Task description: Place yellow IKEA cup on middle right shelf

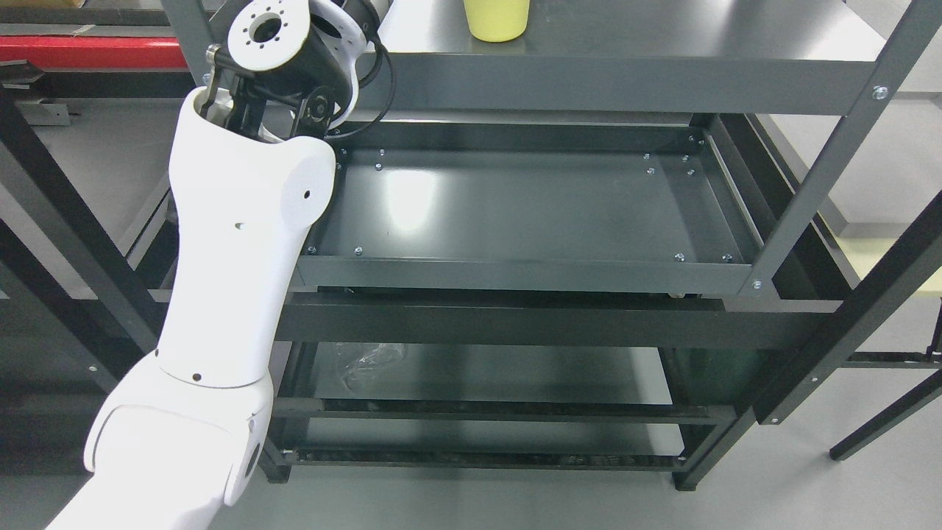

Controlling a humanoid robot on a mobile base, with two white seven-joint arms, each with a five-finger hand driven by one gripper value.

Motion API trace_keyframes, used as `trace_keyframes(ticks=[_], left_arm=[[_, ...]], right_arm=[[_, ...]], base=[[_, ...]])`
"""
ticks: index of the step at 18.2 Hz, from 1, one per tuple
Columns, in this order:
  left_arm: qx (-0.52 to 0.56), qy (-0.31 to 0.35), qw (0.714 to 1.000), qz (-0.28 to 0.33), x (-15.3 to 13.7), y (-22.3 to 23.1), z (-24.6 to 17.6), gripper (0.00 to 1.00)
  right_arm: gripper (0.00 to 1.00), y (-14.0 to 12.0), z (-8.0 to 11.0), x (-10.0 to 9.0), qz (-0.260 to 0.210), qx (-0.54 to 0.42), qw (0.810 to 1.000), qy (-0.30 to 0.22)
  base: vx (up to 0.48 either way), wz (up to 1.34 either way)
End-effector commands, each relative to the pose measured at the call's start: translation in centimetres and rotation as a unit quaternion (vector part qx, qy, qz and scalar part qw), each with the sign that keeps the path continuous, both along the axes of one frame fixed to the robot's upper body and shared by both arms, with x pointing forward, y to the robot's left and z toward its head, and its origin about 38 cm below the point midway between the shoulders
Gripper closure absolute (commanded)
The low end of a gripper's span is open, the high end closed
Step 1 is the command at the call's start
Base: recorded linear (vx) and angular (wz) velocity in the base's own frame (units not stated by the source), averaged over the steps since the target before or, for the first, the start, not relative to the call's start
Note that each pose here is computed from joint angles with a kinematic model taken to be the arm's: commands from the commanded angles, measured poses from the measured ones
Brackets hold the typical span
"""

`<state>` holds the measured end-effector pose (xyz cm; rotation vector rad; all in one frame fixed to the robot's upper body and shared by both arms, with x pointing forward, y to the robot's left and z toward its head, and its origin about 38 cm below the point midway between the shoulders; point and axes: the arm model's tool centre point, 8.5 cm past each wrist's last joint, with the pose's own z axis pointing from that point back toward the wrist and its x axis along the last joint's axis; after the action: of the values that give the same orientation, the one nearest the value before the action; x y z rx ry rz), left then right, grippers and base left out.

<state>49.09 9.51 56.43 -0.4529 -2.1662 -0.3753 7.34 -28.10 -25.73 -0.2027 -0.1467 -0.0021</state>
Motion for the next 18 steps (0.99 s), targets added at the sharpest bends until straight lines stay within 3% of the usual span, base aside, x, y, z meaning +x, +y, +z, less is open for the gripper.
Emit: trace_keyframes(ticks=[1, 7, 12, 18], left_arm=[[0.032, -0.038, 0.998, -0.043, -2.9, 0.0, 1.7, 0.03], [0.109, 0.048, 0.967, -0.226, -4.3, -2.9, -0.9, 0.03], [0.186, 0.066, 0.89, -0.41, -8.4, -6.8, -6.0, 0.03], [0.194, 0.159, 0.847, -0.469, -9.5, -9.4, -17.4, 0.03]], right_arm=[[0.01, -1.0, 0.0, -0.9, -0.004, -0.006, 1.0, 0.007], [0.01, -1.0, 0.0, -0.9, -0.004, -0.006, 1.0, 0.007], [0.01, -1.0, 0.0, -0.9, -0.004, -0.006, 1.0, 0.007], [0.01, -1.0, 0.0, -0.9, -0.004, -0.006, 1.0, 0.007]], base=[[0.0, 0.0], [0.0, 0.0], [0.0, 0.0], [0.0, 0.0]])
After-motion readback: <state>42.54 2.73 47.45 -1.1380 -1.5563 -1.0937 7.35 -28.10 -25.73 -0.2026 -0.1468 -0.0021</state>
